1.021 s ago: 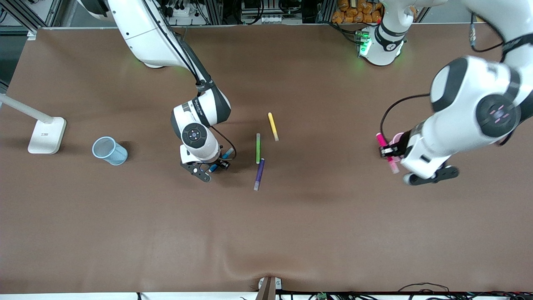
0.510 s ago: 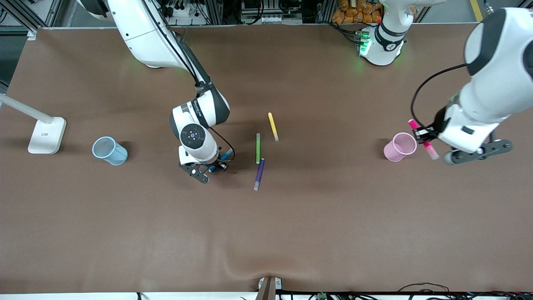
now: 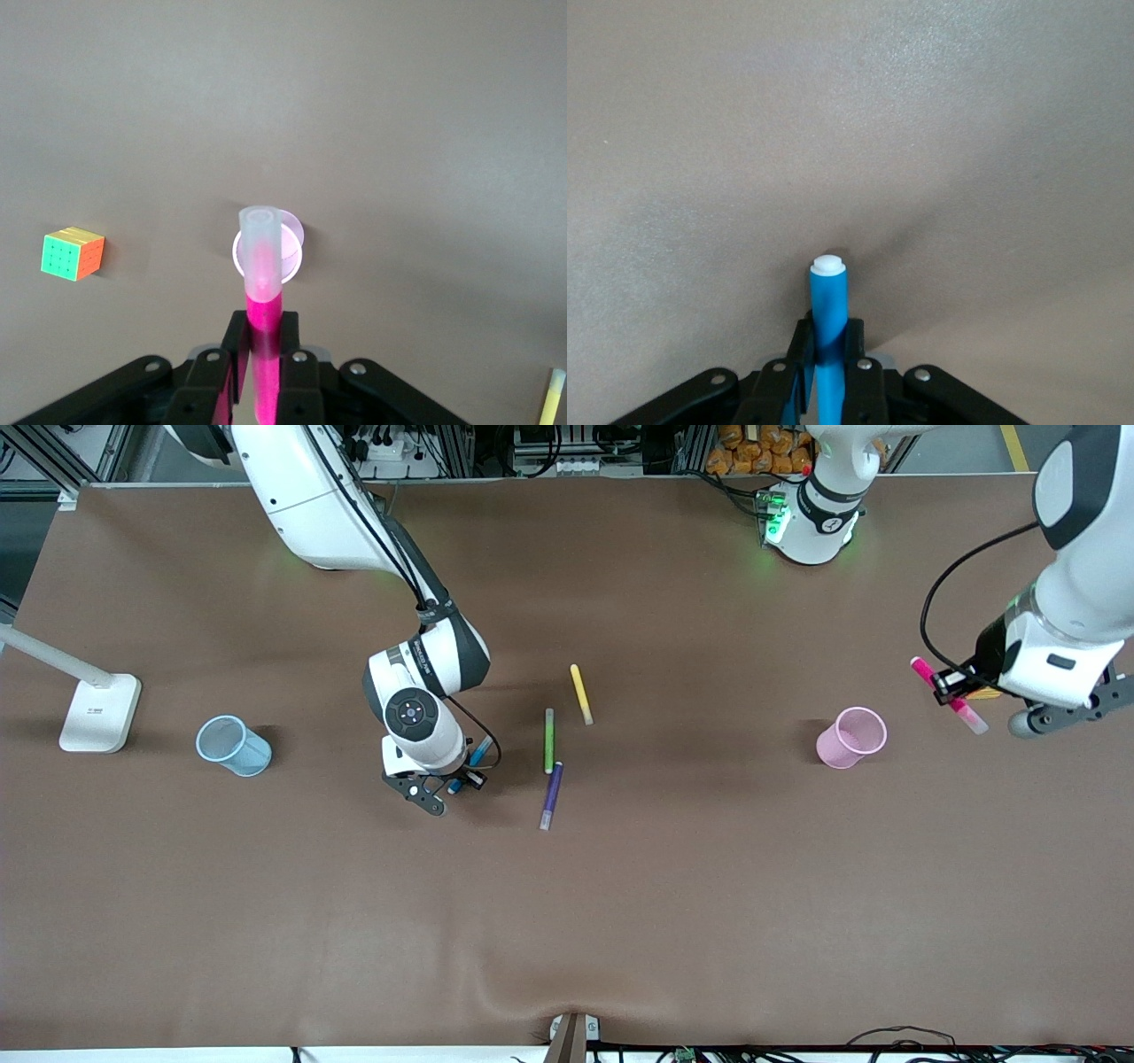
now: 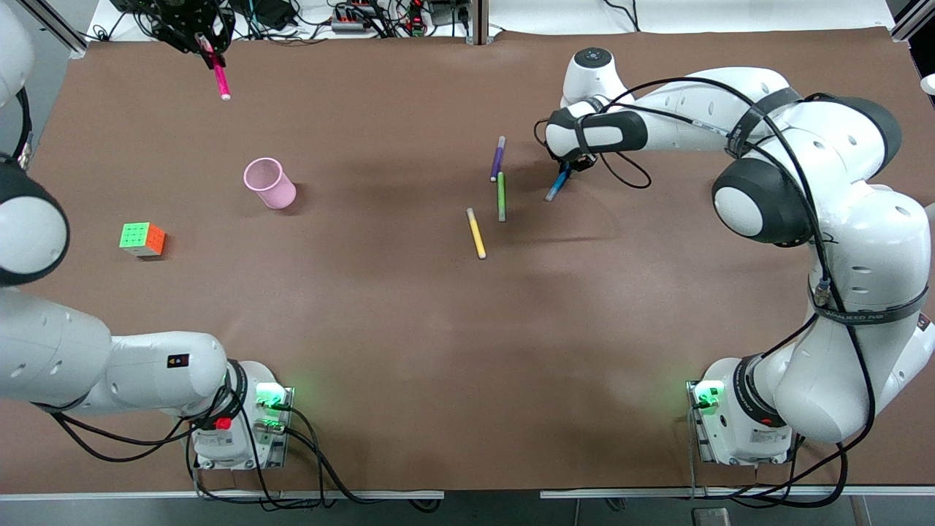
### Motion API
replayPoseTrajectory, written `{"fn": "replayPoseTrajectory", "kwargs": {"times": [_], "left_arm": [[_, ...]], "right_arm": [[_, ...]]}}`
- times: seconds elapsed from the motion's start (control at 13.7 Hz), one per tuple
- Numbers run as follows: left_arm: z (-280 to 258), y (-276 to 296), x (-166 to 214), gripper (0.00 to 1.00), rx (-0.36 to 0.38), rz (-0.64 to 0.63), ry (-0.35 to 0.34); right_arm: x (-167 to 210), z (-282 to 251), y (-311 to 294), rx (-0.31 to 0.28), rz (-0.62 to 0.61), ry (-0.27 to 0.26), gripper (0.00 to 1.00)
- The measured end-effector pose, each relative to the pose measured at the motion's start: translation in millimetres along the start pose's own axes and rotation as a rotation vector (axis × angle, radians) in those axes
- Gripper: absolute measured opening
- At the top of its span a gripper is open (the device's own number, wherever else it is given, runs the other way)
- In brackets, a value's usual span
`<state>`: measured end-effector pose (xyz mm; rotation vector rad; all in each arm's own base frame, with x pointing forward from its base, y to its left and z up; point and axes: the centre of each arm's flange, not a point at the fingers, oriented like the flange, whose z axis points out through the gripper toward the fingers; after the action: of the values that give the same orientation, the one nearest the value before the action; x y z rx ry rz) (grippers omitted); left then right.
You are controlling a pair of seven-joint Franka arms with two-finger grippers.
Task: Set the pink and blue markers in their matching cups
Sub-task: 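Carry the blue marker toward the blue cup with the right gripper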
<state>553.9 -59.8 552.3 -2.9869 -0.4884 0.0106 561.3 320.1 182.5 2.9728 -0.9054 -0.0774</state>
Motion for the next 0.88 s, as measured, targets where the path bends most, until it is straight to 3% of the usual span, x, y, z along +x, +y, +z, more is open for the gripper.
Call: {"fn": "replayPoseTrajectory", "kwargs": {"times": [0.29,0.51,0.66,0.88], "left_arm": [[15,-1,-15,0.18,-0.010,-0.080,0.042],[40,-6,-25,0.18,0.011,-0.114,0.090],[63,-16,-31,0.18,0.049,-0.139,0.138],[94,-21,-39,0.18,0.042,-0.187,0.168]], "right_arm": [[14,-12,3,-0.005,-0.024,0.007,0.18],[55,-58,24,-0.015,-0.131,0.001,0.18],[84,-95,45,0.009,-0.196,0.009,0.18],[127,-134,81,0.041,-0.305,0.042,0.18]]}}
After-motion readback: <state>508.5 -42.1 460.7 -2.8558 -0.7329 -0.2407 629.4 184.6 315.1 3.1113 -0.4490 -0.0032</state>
